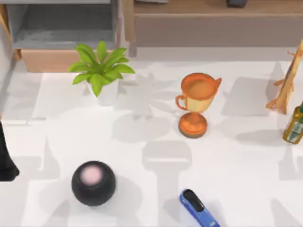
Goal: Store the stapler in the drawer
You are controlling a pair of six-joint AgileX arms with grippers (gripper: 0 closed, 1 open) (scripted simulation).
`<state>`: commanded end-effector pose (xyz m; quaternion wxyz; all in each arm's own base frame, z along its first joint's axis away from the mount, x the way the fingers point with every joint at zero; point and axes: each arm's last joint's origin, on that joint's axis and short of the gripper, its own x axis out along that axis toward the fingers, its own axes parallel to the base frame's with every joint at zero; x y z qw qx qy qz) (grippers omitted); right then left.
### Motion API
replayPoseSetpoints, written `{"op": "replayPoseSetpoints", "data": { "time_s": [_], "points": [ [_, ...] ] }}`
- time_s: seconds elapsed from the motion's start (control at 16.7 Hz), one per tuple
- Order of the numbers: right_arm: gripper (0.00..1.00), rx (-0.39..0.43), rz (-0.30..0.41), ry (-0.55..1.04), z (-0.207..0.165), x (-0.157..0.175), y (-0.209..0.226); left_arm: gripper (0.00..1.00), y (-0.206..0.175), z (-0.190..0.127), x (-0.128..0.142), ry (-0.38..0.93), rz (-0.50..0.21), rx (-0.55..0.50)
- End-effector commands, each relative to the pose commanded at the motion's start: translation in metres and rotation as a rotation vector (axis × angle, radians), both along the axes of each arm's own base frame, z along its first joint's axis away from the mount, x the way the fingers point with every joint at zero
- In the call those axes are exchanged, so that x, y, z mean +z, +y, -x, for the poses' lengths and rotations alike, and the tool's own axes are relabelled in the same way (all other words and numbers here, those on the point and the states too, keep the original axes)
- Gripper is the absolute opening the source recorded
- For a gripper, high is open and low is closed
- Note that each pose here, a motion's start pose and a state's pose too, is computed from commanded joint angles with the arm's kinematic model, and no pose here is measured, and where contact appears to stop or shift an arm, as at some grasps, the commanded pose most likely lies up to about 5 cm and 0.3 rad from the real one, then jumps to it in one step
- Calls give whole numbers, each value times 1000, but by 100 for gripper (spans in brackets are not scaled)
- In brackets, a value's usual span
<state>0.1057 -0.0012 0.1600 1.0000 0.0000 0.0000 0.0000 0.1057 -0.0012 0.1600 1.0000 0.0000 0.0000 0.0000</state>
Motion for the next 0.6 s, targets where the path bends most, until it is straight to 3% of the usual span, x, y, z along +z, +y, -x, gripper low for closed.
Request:
{"op": "replayPoseSetpoints", "data": {
  "time_s": [0.18,0.3,0.6],
  "points": [
    [100,0,0,0,0,0,0,100,-1,0,2,7,10,-7],
    [100,0,0,0,0,0,0,100,-4,0,12,44,61,-40],
    [100,0,0,0,0,0,0,100,-27,-15,57,304,312,-172]
  ]
}}
